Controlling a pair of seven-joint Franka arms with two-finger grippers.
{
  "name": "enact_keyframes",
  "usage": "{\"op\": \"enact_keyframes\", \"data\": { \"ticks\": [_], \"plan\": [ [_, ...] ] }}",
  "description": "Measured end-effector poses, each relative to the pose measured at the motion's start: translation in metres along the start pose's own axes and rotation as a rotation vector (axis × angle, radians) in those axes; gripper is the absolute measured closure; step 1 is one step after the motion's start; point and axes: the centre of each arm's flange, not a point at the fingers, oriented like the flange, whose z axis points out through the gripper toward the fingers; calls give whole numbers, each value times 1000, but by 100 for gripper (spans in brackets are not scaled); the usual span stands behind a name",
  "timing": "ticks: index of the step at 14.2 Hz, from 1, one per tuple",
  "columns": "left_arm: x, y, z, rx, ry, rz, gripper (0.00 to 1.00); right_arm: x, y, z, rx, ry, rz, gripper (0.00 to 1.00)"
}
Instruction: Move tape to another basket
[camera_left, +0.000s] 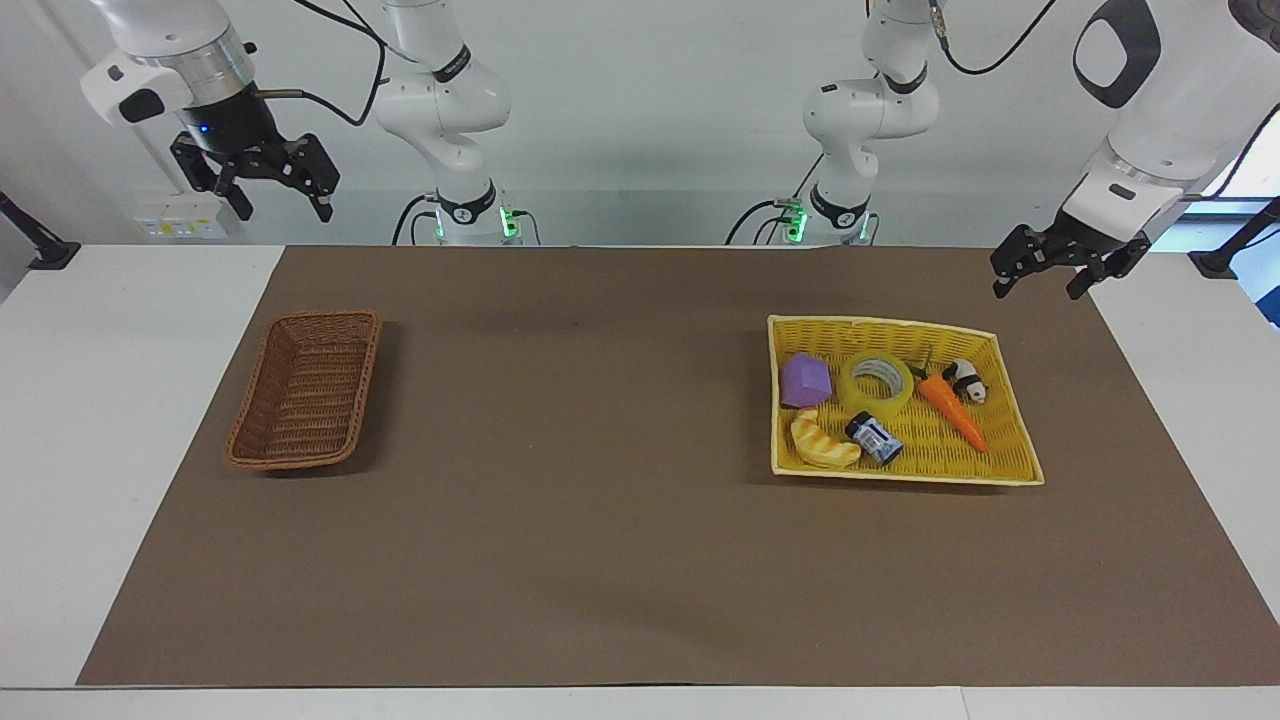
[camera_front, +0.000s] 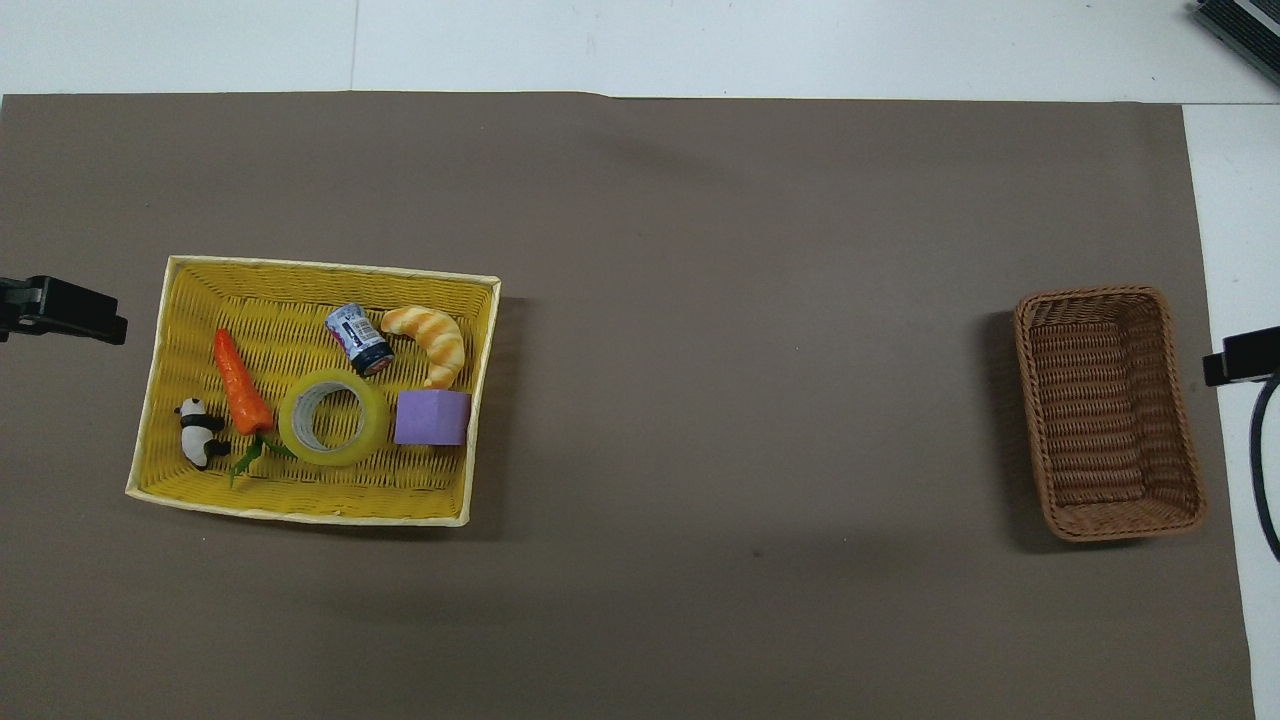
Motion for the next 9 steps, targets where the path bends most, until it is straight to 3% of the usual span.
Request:
{"op": "enact_keyframes", "data": {
  "ticks": [9],
  "plan": [
    [8, 6, 60, 1, 6, 213, 0, 0, 0, 1, 0, -2, 0, 0]
  ]
}}
